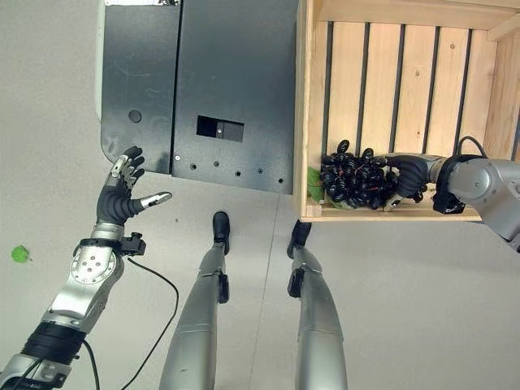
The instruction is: Pick up the fruits from the basket on one side to the basket on the other side
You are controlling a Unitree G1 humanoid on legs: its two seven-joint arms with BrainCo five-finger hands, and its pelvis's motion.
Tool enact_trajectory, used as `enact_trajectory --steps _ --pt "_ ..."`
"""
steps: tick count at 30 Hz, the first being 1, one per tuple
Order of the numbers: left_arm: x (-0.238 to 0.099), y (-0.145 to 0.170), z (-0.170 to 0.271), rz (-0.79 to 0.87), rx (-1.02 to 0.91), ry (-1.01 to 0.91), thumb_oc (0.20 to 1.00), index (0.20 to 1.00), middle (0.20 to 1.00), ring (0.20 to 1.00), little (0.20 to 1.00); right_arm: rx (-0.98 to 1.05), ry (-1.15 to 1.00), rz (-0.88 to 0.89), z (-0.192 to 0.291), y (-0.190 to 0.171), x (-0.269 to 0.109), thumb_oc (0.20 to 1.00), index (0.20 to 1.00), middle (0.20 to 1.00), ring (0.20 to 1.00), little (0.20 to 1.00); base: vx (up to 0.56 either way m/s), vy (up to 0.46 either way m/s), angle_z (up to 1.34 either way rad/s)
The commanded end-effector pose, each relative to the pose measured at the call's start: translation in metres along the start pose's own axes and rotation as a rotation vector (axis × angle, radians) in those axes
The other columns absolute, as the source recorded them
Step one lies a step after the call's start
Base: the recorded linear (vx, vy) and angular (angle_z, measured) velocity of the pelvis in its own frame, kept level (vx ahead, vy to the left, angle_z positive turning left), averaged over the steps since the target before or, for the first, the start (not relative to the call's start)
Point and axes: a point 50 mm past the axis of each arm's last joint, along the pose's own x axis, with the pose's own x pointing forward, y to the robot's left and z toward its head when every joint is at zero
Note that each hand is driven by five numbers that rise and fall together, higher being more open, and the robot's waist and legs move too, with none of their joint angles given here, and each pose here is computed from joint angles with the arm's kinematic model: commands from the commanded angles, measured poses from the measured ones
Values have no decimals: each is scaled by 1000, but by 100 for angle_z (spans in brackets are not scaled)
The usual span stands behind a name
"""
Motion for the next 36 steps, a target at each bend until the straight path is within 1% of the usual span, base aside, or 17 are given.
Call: enact_trajectory --steps 1,2,5,6,7,19,27,32,34,35,36 --pt "-1 4 16 -20 28 -92 1000 1000 1000 1000 1000 30 35 254 -11 45 2 589 589 589 589 589 0 0 0" --pt "-1 5 17 -21 30 -97 1000 1000 1000 1000 1000 29 23 255 -8 44 3 200 200 200 200 200 0 0 0" --pt "-1 4 18 -19 22 -99 1000 1000 1000 1000 1000 35 20 244 -8 43 5 200 200 200 200 200 0 0 0" --pt "-1 4 18 -19 22 -99 1000 1000 1000 1000 1000 35 20 244 -8 43 5 335 335 335 335 335 0 0 0" --pt "0 5 18 -10 22 -102 1000 1000 1000 1000 1000 42 20 231 -9 43 6 1000 1000 1000 1000 1000 0 0 0" --pt "-3 5 18 2 15 -102 1000 1000 1000 1000 1000 79 -5 176 -8 45 6 1000 1000 1000 1000 1000 0 0 0" --pt "-1 4 20 6 8 -114 1000 1000 1000 1000 1000 138 -25 144 -8 48 9 1000 1000 1000 1000 1000 0 0 0" --pt "0 3 21 14 -6 -119 1000 1000 1000 1000 1000 187 -108 72 9 39 19 1000 1000 1000 1000 1000 0 0 0" --pt "1 2 22 19 -15 -122 1000 1000 1000 1000 1000 220 -170 21 22 32 25 1000 1000 1000 1000 1000 0 0 0" --pt "1 2 23 26 -17 -127 1000 1000 1000 1000 1000 274 -244 -9 37 27 30 1000 1000 1000 1000 1000 0 0 0" --pt "1 3 23 27 -16 -127 1000 1000 1000 1000 1000 273 -244 -9 37 27 30 1000 1000 1000 1000 1000 0 0 0"
